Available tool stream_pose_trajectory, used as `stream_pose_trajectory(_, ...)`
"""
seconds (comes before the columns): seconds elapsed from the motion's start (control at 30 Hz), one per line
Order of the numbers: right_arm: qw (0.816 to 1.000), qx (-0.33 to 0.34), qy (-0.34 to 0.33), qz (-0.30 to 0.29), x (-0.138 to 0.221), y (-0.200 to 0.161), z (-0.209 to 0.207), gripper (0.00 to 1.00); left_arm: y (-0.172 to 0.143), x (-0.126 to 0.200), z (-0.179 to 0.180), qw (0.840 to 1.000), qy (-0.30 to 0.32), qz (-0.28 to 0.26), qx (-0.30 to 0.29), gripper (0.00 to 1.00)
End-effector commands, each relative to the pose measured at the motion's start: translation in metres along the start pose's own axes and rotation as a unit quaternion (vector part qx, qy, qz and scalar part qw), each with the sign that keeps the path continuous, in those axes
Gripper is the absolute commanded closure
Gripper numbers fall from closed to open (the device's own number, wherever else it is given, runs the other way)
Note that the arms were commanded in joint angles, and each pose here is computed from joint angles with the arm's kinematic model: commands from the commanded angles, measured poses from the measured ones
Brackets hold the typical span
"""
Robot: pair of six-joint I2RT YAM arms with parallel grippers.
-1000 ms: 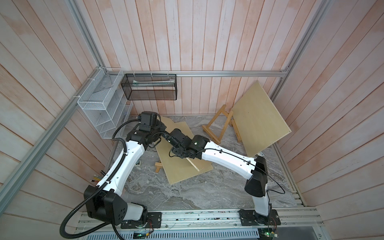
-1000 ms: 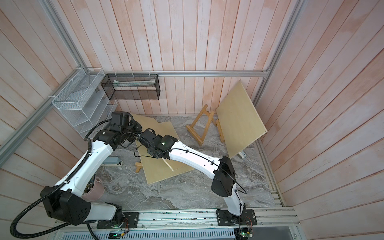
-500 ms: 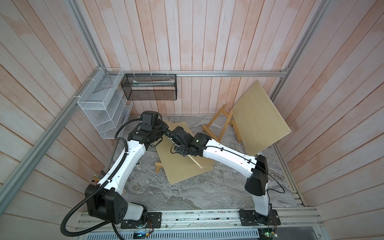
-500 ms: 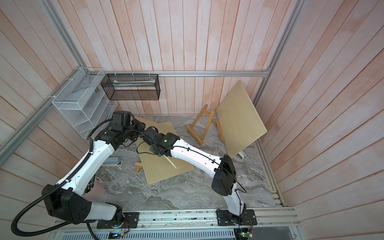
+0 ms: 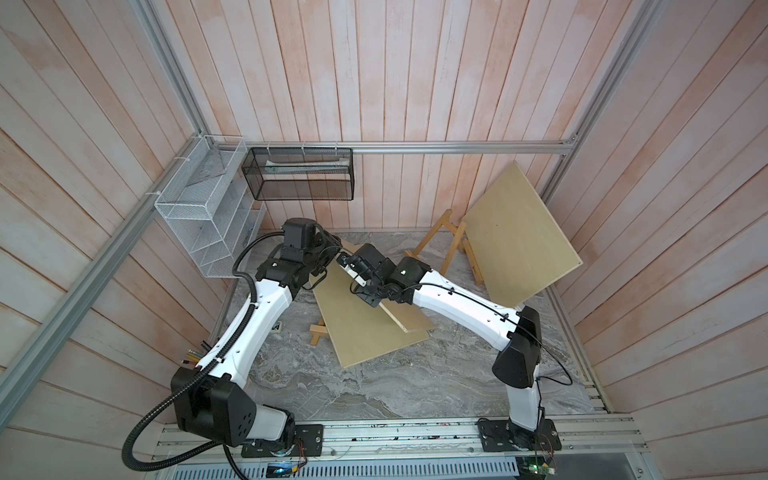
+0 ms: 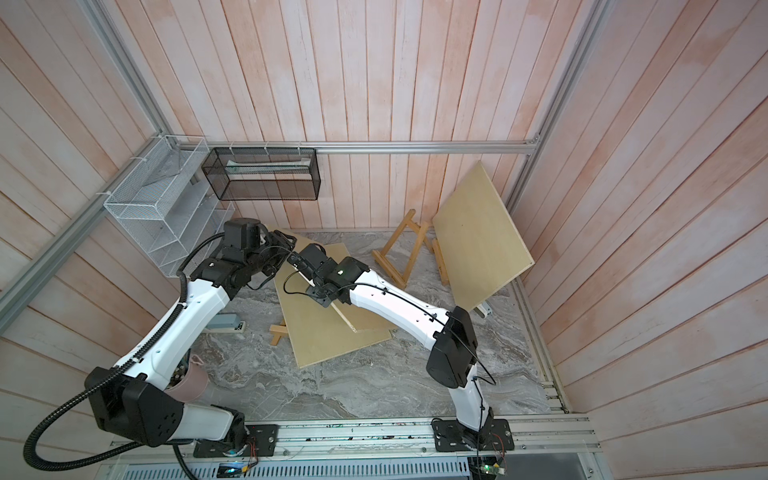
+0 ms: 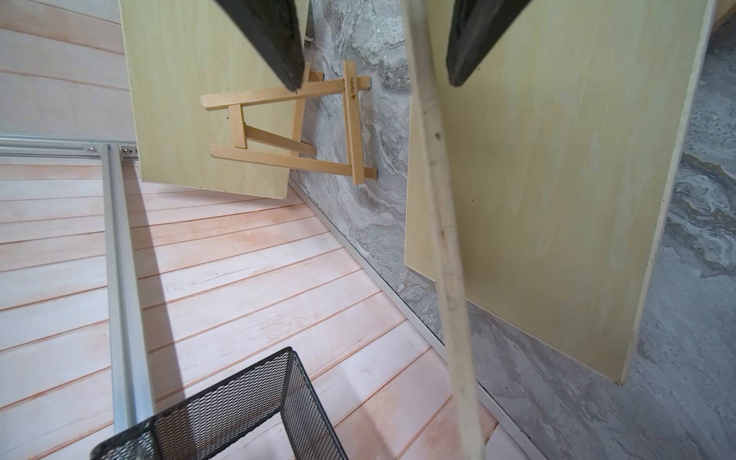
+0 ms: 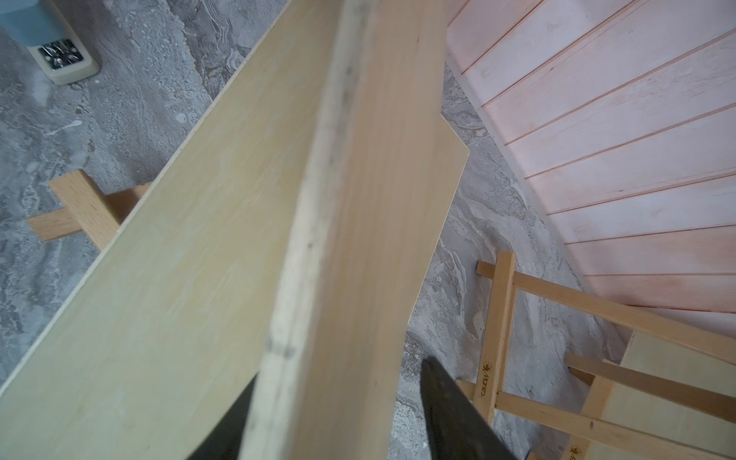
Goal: Assemble the easel
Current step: Pick up the drawing board.
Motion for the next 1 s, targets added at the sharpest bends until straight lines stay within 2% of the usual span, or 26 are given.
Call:
stream_pose_trajectory(0.0,0.995,-0.072,0.026,-0.061,0.048,0.022,-0.039,1.00,0.016,0.017,-0.006,0.999,-0.008,-0.034,-0.010,0.39)
stream_pose_trajectory(0.4,0.982,-0.174,0.035,-0.064,0.052,0.010,-0.131,1.00,0.011,0.016,0.008,0.999,0.022,-0.030,-0.015,0.38)
stream_pose_trajectory(0.63,0.982,-0.169,0.043,-0.068,0.049,0.013,-0.141,0.79,0.005,0.017,0.017,0.999,0.033,-0.024,-0.011,0.38)
stream_pose_trajectory(0.97,0.977,-0.191,0.040,-0.084,0.052,0.028,-0.159,0.69,-0.015,-0.008,0.010,1.000,0.011,0.015,-0.021,0.37)
Point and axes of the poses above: each gripper's point midway between its finger pads, its own x axis back along the fingers, its own z axis along the line the jaws close on, y = z × x, the point moved 6 cm from there along x, back along the fingers, and after that the axes turned 11 degrees about -x, right-handed, at the moved point
